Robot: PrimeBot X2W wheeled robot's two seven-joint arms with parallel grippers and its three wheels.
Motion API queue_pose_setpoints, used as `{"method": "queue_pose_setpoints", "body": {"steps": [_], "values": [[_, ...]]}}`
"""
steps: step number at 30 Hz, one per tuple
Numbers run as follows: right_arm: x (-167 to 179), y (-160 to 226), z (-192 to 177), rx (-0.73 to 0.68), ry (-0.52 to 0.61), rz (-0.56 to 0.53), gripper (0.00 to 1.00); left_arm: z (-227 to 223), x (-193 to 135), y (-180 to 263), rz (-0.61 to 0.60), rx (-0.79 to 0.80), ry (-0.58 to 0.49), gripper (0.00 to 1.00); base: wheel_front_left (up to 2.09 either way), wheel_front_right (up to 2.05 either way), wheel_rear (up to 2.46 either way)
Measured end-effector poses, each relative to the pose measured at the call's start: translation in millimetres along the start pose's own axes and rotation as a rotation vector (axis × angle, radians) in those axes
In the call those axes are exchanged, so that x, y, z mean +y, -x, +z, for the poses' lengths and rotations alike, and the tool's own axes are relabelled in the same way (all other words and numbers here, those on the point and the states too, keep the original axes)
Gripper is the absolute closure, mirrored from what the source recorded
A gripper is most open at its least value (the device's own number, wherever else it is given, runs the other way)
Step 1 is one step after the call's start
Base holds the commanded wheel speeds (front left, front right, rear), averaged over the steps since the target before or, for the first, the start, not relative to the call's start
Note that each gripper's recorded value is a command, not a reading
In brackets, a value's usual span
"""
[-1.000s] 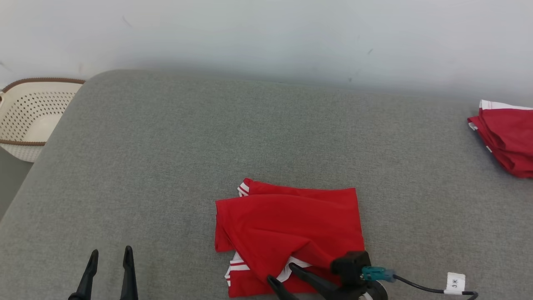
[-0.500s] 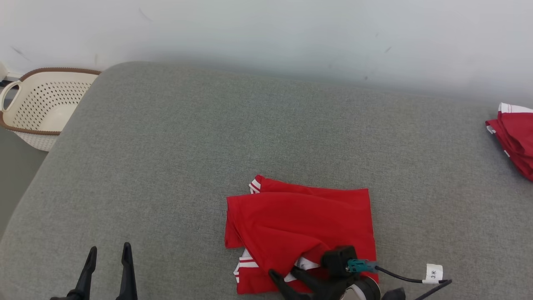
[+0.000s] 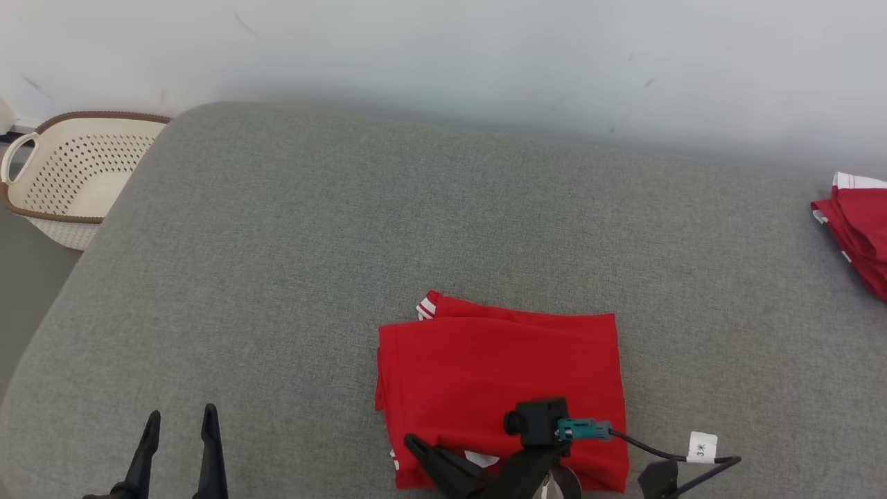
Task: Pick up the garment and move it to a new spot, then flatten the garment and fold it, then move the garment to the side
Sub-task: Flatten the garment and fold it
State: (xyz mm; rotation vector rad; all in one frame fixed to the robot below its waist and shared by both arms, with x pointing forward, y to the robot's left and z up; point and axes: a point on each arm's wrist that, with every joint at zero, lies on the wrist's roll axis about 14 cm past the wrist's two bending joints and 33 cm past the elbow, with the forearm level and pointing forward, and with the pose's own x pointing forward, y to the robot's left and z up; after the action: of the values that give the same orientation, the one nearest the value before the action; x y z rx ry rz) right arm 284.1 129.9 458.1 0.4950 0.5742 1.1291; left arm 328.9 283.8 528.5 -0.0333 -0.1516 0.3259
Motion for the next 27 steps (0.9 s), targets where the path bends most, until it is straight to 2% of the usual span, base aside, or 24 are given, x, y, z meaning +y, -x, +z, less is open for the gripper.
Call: {"method": "queue_pose_setpoints", "body": {"steps": [2, 3, 4, 13, 25, 27], "values": [[1.1, 0.3, -4.7, 0.023, -0.026, 0.004, 1.00, -0.2, 0.0, 0.0, 0.000, 0.001, 0.000, 0.00, 0.00, 0.00, 0.00], [-0.7, 1.7, -9.5, 0.043, -0.020, 0.000, 0.61, -0.3, 0.1, 0.0, 0.000, 0.001, 0.000, 0.00, 0.00, 0.00, 0.00], [-1.8, 2.8, -12.7, 0.055, -0.017, -0.002, 0.01, -0.4, 0.2, 0.1, 0.001, 0.001, -0.001, 0.00, 0.00, 0.00, 0.00], [4.9, 11.6, -21.3, 0.126, -0.021, 0.031, 0.00, -0.7, 0.9, -0.5, 0.002, 0.002, 0.001, 0.00, 0.00, 0.00, 0.00], [6.1, 43.9, -13.5, 0.122, -0.033, 0.040, 0.00, 1.7, -4.1, -0.1, -0.014, -0.008, 0.005, 0.00, 0.00, 0.00, 0.00], [-0.1, 48.1, -1.0, 0.080, -0.027, 0.023, 0.00, 1.7, -5.1, -1.0, -0.017, -0.008, 0.005, 0.00, 0.00, 0.00, 0.00]]}}
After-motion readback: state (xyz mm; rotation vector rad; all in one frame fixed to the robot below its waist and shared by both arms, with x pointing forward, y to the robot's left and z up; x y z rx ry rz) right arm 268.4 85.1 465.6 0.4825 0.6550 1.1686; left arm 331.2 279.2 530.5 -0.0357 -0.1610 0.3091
